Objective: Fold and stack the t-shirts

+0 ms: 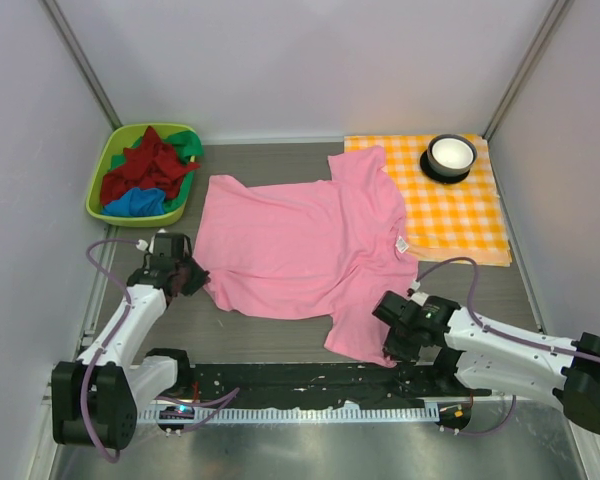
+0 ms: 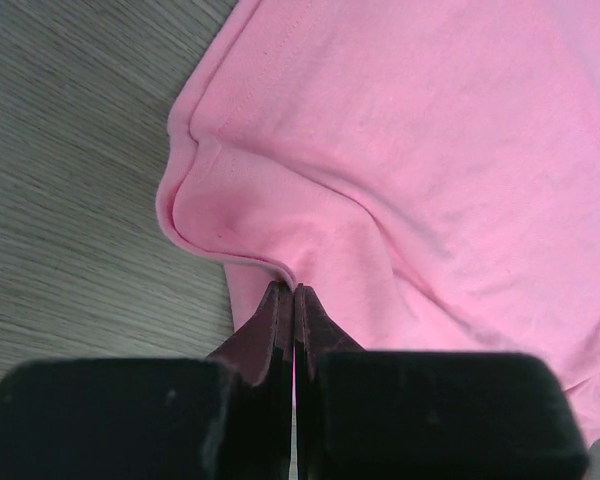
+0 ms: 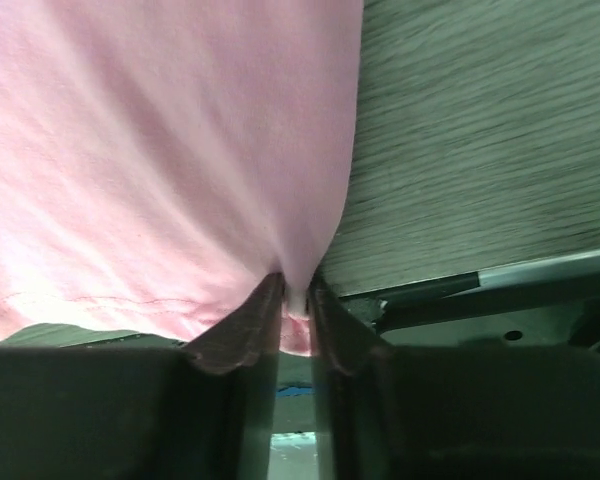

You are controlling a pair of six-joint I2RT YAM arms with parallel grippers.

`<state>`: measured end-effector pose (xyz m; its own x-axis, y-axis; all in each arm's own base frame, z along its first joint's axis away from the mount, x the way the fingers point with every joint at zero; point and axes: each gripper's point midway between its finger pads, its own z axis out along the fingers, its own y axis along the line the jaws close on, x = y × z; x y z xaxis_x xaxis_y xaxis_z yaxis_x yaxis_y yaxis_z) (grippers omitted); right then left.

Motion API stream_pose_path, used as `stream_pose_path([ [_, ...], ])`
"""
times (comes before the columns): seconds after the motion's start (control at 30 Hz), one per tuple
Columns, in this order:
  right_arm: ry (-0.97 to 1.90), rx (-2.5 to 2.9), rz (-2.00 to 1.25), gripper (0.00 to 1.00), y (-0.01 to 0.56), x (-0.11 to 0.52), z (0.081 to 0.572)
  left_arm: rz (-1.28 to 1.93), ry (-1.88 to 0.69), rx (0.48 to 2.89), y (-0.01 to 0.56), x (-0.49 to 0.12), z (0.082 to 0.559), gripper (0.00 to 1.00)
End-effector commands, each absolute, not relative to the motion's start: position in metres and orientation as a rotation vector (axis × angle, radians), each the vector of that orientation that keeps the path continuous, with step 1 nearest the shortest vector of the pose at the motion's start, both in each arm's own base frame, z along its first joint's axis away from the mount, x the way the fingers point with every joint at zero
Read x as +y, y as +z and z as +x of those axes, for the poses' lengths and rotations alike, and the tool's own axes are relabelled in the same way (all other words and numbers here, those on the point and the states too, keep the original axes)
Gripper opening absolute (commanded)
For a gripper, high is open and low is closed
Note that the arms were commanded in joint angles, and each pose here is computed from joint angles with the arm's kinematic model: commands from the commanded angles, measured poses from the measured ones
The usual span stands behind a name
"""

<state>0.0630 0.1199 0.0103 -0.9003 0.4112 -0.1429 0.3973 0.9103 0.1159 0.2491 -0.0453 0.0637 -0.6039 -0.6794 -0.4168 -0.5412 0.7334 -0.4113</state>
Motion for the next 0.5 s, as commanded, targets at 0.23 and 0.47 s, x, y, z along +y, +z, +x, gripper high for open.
stream_pose_path([
  [0.23, 0.1, 2.833, 0.656, 0.01, 0.014, 0.119, 0.067, -0.902, -0.333, 2.314, 0.086, -0.039, 0.256, 0.0],
  [0.47, 0.035, 2.619, 0.519, 0.01, 0.074, 0.127, 0.122, -0.911, -0.359, 2.258, 0.111, -0.038, 0.265, 0.0],
])
